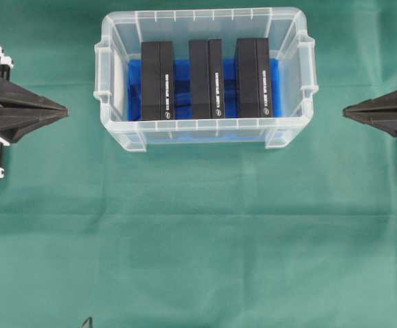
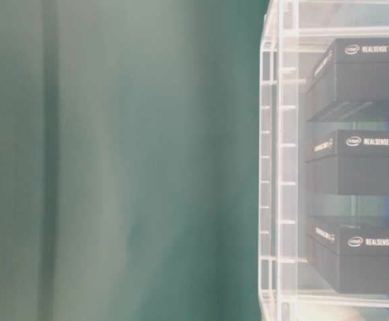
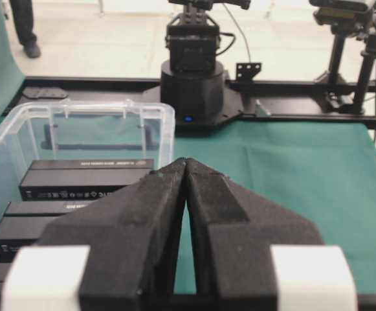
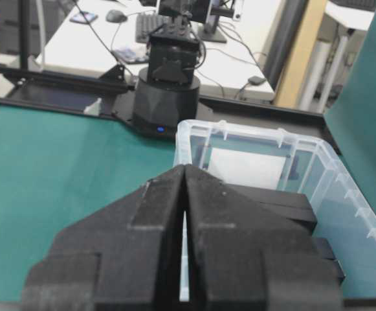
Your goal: Take the box out of the case with both arms.
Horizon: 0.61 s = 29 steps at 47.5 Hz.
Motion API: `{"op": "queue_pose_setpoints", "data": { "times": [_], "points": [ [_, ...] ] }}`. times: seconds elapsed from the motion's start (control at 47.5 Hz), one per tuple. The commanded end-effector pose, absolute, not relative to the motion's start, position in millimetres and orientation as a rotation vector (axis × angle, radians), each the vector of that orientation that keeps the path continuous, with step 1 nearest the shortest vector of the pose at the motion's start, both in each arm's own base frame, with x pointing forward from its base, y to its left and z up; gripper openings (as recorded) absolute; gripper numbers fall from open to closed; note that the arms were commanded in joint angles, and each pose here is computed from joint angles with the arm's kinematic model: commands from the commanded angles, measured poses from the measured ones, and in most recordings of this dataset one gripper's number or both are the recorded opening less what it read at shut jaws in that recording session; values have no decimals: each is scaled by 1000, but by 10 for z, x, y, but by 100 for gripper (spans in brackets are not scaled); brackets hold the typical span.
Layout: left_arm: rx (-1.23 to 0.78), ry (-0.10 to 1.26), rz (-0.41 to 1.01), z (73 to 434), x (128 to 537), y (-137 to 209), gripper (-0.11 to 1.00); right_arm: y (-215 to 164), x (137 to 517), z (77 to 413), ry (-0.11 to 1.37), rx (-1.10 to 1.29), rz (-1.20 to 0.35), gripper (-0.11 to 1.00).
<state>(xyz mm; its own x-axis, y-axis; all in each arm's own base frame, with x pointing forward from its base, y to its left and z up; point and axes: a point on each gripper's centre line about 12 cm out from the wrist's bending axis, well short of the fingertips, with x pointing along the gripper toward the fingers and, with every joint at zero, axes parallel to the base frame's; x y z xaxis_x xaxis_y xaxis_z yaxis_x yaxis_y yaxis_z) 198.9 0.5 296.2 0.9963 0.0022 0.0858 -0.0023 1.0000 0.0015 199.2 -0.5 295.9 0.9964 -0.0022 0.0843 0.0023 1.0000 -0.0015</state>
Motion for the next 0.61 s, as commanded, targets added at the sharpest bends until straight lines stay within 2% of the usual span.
{"op": "queue_pose_setpoints", "data": {
  "times": [0.0,0.295,0.589],
  "points": [
    [6,-104,0,3050,2014,2,0,-13,2013,2995,-91,10,-6,0],
    [7,-80,-2,3047,2013,-1,0,-13,2051,3019,5,26,-6,1],
    [6,-100,0,3132,2015,2,0,-13,2053,3137,3,31,-7,1]
  ]
}}
